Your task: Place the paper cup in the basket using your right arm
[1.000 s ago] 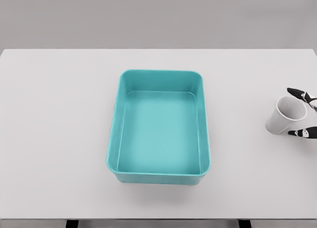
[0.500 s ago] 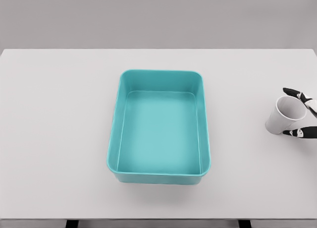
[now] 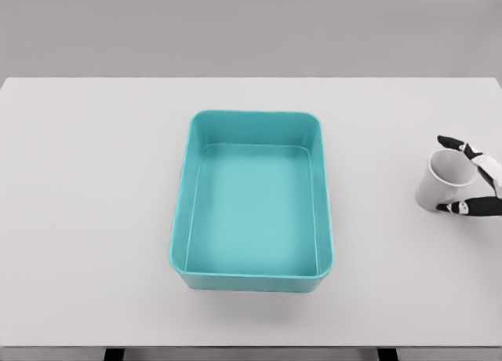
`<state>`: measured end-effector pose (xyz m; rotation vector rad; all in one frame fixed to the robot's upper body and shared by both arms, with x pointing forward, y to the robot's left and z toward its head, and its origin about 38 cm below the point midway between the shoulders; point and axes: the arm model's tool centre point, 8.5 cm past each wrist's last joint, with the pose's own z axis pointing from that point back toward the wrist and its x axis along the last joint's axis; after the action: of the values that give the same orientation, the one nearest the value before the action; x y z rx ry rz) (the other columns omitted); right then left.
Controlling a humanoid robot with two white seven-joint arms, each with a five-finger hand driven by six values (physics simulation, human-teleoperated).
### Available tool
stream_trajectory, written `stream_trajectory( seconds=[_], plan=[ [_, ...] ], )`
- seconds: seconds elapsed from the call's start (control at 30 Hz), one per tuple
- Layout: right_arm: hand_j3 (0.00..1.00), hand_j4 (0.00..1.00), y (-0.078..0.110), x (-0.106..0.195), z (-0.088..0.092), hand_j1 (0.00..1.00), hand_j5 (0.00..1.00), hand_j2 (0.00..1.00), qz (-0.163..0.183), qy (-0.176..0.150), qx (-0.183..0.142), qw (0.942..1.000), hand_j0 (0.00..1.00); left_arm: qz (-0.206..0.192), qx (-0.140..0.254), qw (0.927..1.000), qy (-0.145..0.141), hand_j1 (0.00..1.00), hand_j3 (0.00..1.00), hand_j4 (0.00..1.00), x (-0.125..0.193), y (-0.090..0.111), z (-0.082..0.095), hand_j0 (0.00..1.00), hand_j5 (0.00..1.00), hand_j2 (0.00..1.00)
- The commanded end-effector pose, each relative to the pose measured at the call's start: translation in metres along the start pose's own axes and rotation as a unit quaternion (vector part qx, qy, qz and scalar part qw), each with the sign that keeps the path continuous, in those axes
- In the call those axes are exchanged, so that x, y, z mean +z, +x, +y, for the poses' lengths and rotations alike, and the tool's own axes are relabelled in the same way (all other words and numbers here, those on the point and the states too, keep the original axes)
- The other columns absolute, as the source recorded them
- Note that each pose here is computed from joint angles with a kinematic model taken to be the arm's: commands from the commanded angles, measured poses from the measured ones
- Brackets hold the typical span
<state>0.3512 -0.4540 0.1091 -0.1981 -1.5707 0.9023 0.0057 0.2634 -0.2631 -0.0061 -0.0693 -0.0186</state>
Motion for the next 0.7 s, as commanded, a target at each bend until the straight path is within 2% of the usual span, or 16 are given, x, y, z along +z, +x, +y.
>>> stream_trajectory(
  seconds=[0.0, 0.07, 0.17, 0.3, 0.5, 0.6, 0.67],
  plan=[
    [1.0, 1.0, 0.0, -0.001, 0.005, 1.0, 1.0, 1.0, 0.0, 0.004, -0.004, 1.0, 1.0, 0.001, 0.0, 1.0, 0.0, 1.0, 1.0, 1.0, 0.0, -0.001, 0.0, 1.0, 1.0, 1.0],
    [0.97, 0.97, 0.0, -0.002, 0.007, 0.97, 0.97, 0.97, -0.002, 0.004, -0.007, 1.0, 0.97, 0.001, 0.0, 1.0, 0.0, 1.0, 1.0, 1.0, 0.0, -0.001, 0.0, 1.0, 1.0, 1.0],
    [0.81, 0.81, -0.001, -0.003, 0.009, 0.81, 0.81, 0.81, -0.002, 0.007, -0.006, 1.0, 0.81, 0.0, 0.0, 1.0, 0.0, 1.0, 1.0, 1.0, 0.0, 0.0, 0.0, 1.0, 1.0, 1.0],
    [0.69, 0.69, 0.0, -0.003, 0.008, 0.69, 0.69, 0.69, -0.003, 0.006, -0.006, 1.0, 0.69, 0.001, 0.0, 1.0, 0.0, 1.0, 1.0, 1.0, 0.0, -0.001, 0.0, 1.0, 1.0, 1.0],
    [0.58, 0.58, 0.0, -0.004, 0.007, 0.58, 0.58, 0.58, -0.003, 0.005, -0.005, 1.0, 0.58, 0.0, 0.0, 1.0, 0.0, 1.0, 1.0, 1.0, 0.0, 0.0, 0.0, 1.0, 1.0, 1.0],
    [0.58, 0.58, 0.001, -0.005, 0.006, 0.58, 0.58, 0.58, -0.005, 0.004, -0.004, 1.0, 0.58, 0.0, 0.0, 1.0, 0.0, 1.0, 1.0, 1.0, 0.0, 0.0, 0.0, 1.0, 1.0, 1.0],
    [0.58, 0.58, 0.008, -0.012, -0.002, 0.58, 0.58, 0.58, -0.016, -0.002, 0.001, 0.9999, 0.58, 0.0, 0.0, 1.0, 0.0, 1.0, 1.0, 1.0, 0.0, 0.0, 0.0, 1.0, 1.0, 1.0]
  ],
)
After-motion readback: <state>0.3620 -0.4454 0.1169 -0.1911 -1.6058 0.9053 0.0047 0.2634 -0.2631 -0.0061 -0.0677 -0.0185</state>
